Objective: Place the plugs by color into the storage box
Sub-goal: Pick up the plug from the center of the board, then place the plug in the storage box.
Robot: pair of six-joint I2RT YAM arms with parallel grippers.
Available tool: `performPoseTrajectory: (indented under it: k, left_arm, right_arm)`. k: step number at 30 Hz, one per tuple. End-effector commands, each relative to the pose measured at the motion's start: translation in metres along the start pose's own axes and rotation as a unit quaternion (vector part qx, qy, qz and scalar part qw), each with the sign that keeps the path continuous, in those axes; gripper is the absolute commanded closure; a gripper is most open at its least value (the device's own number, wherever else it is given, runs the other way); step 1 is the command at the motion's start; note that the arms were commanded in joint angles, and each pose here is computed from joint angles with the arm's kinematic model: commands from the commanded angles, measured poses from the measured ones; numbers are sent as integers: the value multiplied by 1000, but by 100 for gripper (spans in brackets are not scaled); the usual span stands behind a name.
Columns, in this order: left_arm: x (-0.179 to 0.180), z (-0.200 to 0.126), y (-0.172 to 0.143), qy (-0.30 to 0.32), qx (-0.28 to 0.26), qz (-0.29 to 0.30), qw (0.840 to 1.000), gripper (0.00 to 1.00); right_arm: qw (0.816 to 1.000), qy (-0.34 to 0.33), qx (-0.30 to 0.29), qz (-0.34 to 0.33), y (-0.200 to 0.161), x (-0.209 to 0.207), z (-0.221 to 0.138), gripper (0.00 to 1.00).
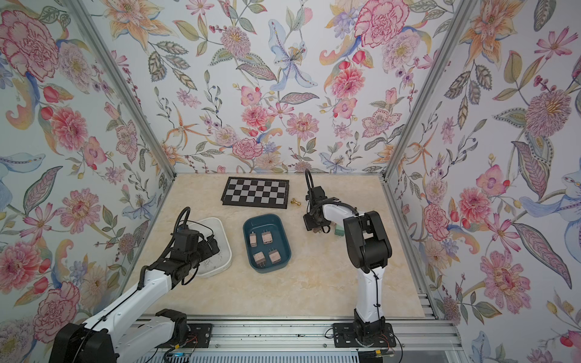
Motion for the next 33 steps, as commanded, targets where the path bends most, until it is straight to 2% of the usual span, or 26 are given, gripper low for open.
performPoseTrajectory:
  k: [1, 4, 9, 13, 19, 25, 33]
  left_arm:
    - [-1, 0, -2, -2, -4, 0, 1000, 1]
    - [-1, 0, -2, -3, -4, -1, 1000, 1]
    - [-1, 0, -2, -3, -5, -1, 1000, 1]
    - [-2, -1, -1, -5, -7, -1, 1000, 1]
    - [-2, -2, 0, -5, -7, -1, 1000, 1]
    - [-1, -5, 2, -4, -10, 2, 1000, 1]
    - [0, -5, 1, -1, -10, 2, 1000, 1]
  right_arm:
    - [999, 0, 47, -4, -30, 0, 4, 51]
    - [999, 2, 39, -3, -29, 2, -2, 60]
    - [1000, 14, 0, -3, -14, 17, -29, 63]
    - [999, 42, -32, -11, 2, 53, -58, 63]
    - [994, 83, -55, -54, 10, 131, -79, 63]
    - [989, 105, -54, -91, 2, 191, -70, 63]
    - [989, 100, -27, -102, -19, 210, -46, 63]
Point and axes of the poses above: each gripper's point midway between its finger pads, its own z axis out along the fingers, its own x axis along the line the jaws close on, y = z × x, the point moved 3 cm from there along -z, back along the fingers, and after that the axes turned 12 degrees about z, right-handed, at the moved point
